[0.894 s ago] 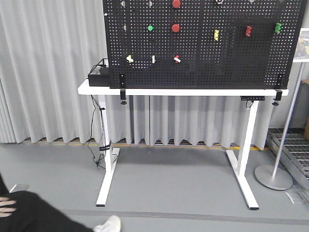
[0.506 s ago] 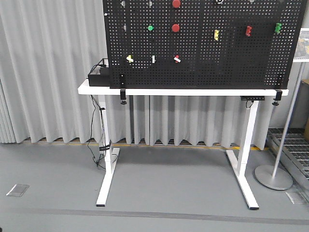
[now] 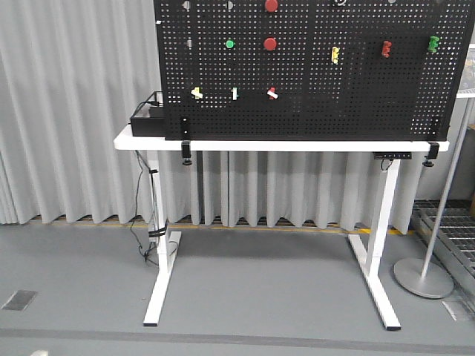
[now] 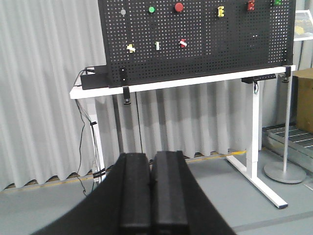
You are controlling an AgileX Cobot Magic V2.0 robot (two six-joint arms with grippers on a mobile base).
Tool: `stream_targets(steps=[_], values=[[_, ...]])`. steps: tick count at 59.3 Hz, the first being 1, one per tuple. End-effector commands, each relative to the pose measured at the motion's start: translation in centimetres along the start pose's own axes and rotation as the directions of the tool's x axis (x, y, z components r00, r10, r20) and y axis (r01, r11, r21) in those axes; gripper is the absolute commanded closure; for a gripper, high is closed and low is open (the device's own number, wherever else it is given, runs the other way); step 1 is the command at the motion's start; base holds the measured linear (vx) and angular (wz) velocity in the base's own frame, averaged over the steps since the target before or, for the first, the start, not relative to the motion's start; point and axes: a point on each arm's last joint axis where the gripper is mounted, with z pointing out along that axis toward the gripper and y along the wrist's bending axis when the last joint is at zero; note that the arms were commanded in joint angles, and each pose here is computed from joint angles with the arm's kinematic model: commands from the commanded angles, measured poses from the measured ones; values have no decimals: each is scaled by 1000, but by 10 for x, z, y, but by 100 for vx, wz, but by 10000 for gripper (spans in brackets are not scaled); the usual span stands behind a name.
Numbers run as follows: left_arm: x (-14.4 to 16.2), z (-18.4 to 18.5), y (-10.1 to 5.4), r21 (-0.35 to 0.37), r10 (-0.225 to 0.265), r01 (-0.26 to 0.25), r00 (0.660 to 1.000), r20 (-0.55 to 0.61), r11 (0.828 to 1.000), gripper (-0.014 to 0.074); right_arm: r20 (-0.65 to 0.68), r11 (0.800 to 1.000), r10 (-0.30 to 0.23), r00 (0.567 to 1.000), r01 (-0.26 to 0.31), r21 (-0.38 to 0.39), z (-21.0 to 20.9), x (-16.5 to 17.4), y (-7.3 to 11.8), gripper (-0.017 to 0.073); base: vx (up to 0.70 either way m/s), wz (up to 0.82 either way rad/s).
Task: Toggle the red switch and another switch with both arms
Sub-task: 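Drive the base forward toward the black pegboard on the table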
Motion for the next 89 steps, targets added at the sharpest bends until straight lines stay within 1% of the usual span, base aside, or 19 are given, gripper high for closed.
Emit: stream_targets(steps=[1, 26, 89], values=[[-2, -1, 0, -6, -14, 15, 997, 77, 1000, 591, 91, 1000, -10, 996, 9, 8, -1, -7, 0, 566, 21, -7], [-2, -1, 0, -6, -14, 15, 997, 77, 1000, 591, 91, 1000, -10, 996, 9, 8, -1, -7, 0, 566, 30, 4], [-2, -1, 0, -6, -14, 15, 997, 77, 1000, 591, 91, 1000, -10, 996, 9, 8, -1, -7, 0, 566, 45, -3]])
